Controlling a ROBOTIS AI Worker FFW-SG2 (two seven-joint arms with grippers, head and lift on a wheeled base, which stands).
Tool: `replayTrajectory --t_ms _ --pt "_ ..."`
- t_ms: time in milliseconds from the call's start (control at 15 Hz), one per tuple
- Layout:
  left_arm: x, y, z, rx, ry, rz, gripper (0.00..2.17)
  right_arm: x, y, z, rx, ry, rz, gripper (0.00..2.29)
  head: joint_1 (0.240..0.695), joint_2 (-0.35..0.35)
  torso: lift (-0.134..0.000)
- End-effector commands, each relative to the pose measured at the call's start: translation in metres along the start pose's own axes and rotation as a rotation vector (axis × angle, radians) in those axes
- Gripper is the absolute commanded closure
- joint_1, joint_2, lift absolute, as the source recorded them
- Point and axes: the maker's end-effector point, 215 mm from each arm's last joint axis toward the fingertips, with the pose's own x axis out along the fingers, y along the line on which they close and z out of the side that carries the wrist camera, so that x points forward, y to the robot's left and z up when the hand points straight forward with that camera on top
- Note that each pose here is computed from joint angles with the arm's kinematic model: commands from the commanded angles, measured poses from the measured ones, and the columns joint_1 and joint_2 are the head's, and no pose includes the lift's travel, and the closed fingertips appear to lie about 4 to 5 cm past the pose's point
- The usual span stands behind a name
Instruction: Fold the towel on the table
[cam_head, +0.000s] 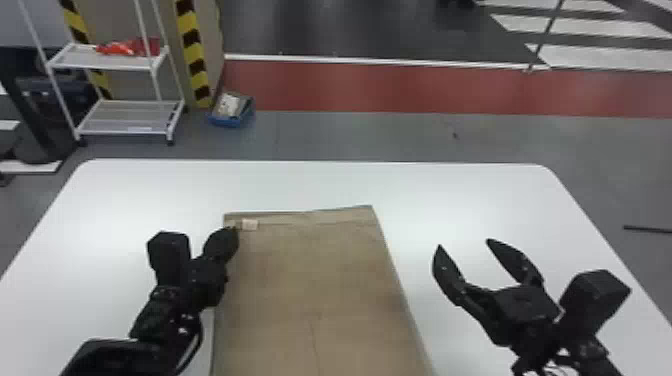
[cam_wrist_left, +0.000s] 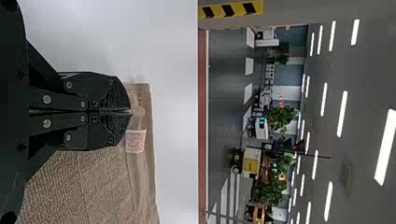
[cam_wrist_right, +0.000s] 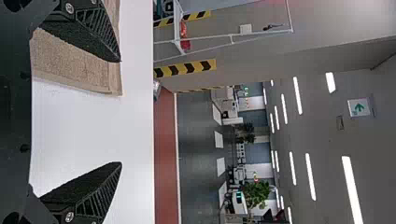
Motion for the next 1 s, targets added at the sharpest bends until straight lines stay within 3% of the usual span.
replayTrajectory --t_ms 0,133,267,467,600,667,733,800,933 --pt "-0.019 -0.002 0.017 0.0 -0.032 0.001 1.27 0.0 0.003 0.002 0.002 -0.006 0.005 0.1 0.695 -0.059 -0.109" --pt "-0.035 -0.029 0.031 0.022 -0.054 -0.04 1.27 0.0 0.004 0.004 0.001 -0.01 0.006 0.1 0.695 -0.052 -0.109" --pt "-0.049 -0.067 0.043 0.067 -0.061 -0.1 1.27 0.0 -0.006 0.007 -0.004 -0.015 -0.036 0.1 0.695 -0.072 -0.109" --pt "-0.067 -0.13 0.048 0.15 -0.052 -0.205 1.27 -0.008 -0.049 -0.007 -0.009 0.047 -0.206 0.1 0.695 -0.138 -0.109" --pt "-0.074 -0.169 0.036 0.199 -0.012 -0.266 1.26 -0.017 -0.081 -0.014 -0.012 0.079 -0.309 0.1 0.695 -0.243 -0.109" --pt "-0.077 -0.183 0.031 0.213 0.001 -0.295 1.15 -0.02 -0.089 -0.013 -0.006 0.079 -0.326 0.1 0.695 -0.274 -0.109" --pt "-0.081 -0.195 0.02 0.231 0.031 -0.326 0.68 -0.022 -0.093 -0.014 -0.004 0.08 -0.333 0.1 0.695 -0.307 -0.109" --pt "-0.083 -0.204 0.014 0.242 0.044 -0.348 0.07 -0.022 -0.094 -0.015 -0.005 0.083 -0.333 0.1 0.695 -0.332 -0.109" --pt "-0.09 -0.209 0.003 0.246 0.074 -0.362 0.0 -0.021 -0.095 -0.021 -0.001 0.092 -0.337 0.1 0.695 -0.35 -0.109"
